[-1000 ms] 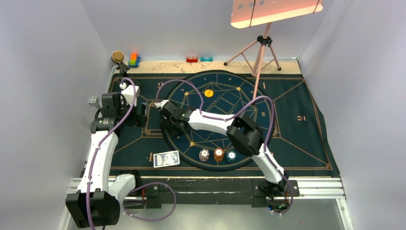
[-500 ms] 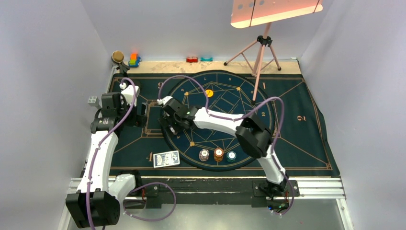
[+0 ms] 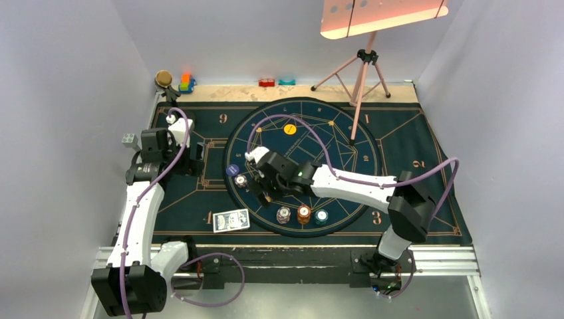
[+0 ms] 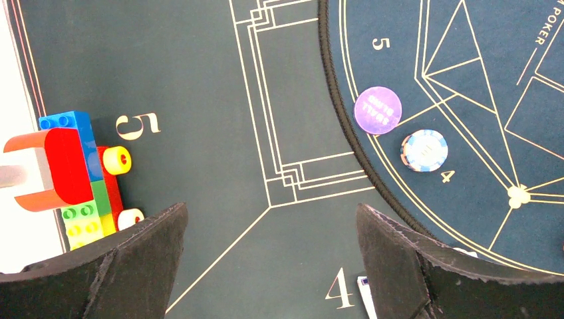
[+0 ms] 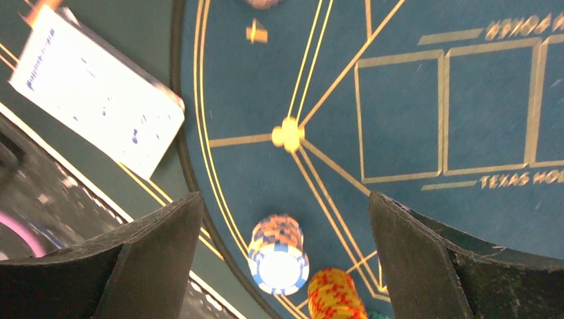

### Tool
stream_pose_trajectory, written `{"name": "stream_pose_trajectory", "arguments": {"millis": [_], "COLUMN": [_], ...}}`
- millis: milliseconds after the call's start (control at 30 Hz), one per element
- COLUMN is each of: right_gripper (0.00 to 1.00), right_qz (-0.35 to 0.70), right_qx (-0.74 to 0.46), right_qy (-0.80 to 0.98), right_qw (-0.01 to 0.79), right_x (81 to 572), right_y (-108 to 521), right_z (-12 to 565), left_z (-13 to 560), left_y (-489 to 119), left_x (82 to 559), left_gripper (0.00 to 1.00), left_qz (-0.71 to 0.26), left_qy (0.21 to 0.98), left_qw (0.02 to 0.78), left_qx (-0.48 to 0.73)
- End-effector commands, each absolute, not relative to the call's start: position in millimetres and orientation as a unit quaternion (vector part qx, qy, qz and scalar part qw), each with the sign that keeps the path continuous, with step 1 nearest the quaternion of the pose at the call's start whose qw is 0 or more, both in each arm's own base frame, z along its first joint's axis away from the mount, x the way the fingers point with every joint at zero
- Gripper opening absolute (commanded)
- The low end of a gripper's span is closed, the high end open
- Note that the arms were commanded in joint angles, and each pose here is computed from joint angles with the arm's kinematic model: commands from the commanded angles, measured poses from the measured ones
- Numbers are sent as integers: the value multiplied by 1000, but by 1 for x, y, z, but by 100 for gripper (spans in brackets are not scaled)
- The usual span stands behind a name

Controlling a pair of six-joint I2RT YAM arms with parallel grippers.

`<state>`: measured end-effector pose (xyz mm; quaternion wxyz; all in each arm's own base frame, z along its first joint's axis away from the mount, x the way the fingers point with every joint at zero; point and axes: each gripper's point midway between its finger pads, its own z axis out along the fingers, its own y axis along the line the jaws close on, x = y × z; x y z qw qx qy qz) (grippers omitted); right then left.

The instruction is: Distribute texas hold em gaming equipment

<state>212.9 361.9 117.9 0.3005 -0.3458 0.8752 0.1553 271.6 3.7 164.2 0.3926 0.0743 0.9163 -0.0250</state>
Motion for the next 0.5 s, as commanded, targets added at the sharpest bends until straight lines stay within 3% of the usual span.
{"name": "stream_pose_trajectory", "arguments": {"millis": [0, 200, 467], "right_gripper": [97, 98, 84], "right_qz": [149, 140, 143], "right_qx": [-357, -360, -379], "right_qy": [882, 887, 887], "right_qw": [271, 254, 222], "right_x": [186, 176, 161], "right_y": [344, 331, 326], "right_z": [102, 86, 69], "left_z": [168, 167, 167], "left_y": [5, 5, 5], "left_x": [275, 275, 275], "left_gripper": [100, 100, 100], "left_qz": [-24, -25, -25], "left_qy": [914, 914, 914], "left_qw": [400, 399, 398], "left_qx": [69, 69, 70]}}
